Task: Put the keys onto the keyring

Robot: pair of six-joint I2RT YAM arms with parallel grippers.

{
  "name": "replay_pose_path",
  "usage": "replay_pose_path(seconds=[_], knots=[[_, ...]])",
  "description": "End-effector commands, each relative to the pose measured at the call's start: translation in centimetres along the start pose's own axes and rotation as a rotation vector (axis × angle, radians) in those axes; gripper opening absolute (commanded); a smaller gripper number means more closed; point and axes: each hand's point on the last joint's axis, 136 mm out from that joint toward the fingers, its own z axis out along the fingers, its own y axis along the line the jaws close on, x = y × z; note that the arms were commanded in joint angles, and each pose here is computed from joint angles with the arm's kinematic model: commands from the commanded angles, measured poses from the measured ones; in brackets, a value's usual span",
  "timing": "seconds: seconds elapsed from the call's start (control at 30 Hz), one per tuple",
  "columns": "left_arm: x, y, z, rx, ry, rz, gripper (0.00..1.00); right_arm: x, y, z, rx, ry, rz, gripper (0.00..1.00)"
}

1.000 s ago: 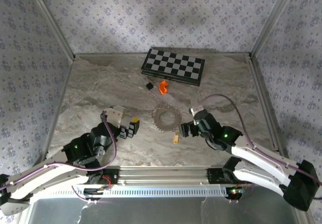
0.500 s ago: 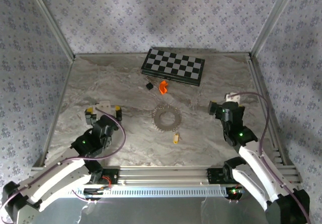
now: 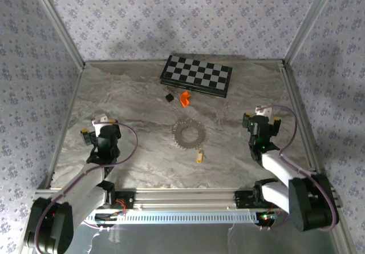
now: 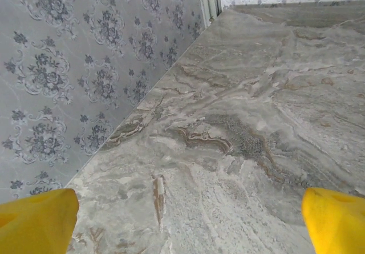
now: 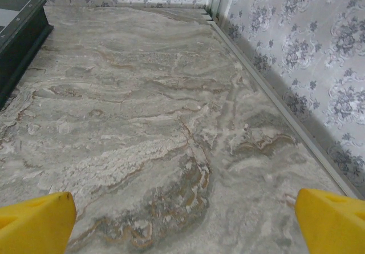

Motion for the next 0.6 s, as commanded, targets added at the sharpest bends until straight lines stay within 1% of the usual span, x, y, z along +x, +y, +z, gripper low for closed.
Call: replay_pose_path(seconds=[0.0,0.07,0.2,0.23,0.33,0.4,0.53,0.57], knots=[[-2.8,-1.1,1.0,0.033,-0.063,-0.084,1.00,-1.8,-0.1,0.8,0.030,-0.084,0.009,1.00],[-2.5,-1.3,1.9,0.018,-0.042,-0.094,1.00,-1.6,0.3,1.4,0.027,-0.084,0.008,1.00],[-2.1,-2.1,3.3,0.008,-0.040,-0.086,1.00,-0.7,0.8,2.4,0.027,-0.069,0.004,1.00],[-1.9,-2.2,3.6,0.005,-0.037,-0.081,0.99,-1.0,0.7,2.5,0.043,-0.079,-0.005,1.00],[-2.0,-3.0,4.1,0.027,-0.045,-0.073,0.99,-1.0,1.2,2.8,0.006,-0.085,0.011,1.00],[-2.4,-3.2,4.4,0.035,-0.075,-0.092,1.00,-1.0,1.5,3.3,-0.007,-0.086,0.010,1.00],[-2.5,-3.5,5.0,0.026,-0.071,-0.068,1.00,-0.3,0.9,4.3,0.036,-0.086,0.034,1.00],[-2.6,-3.7,5.1,0.028,-0.071,-0.060,0.99,-0.8,0.9,4.5,0.034,-0.107,-0.004,1.00]])
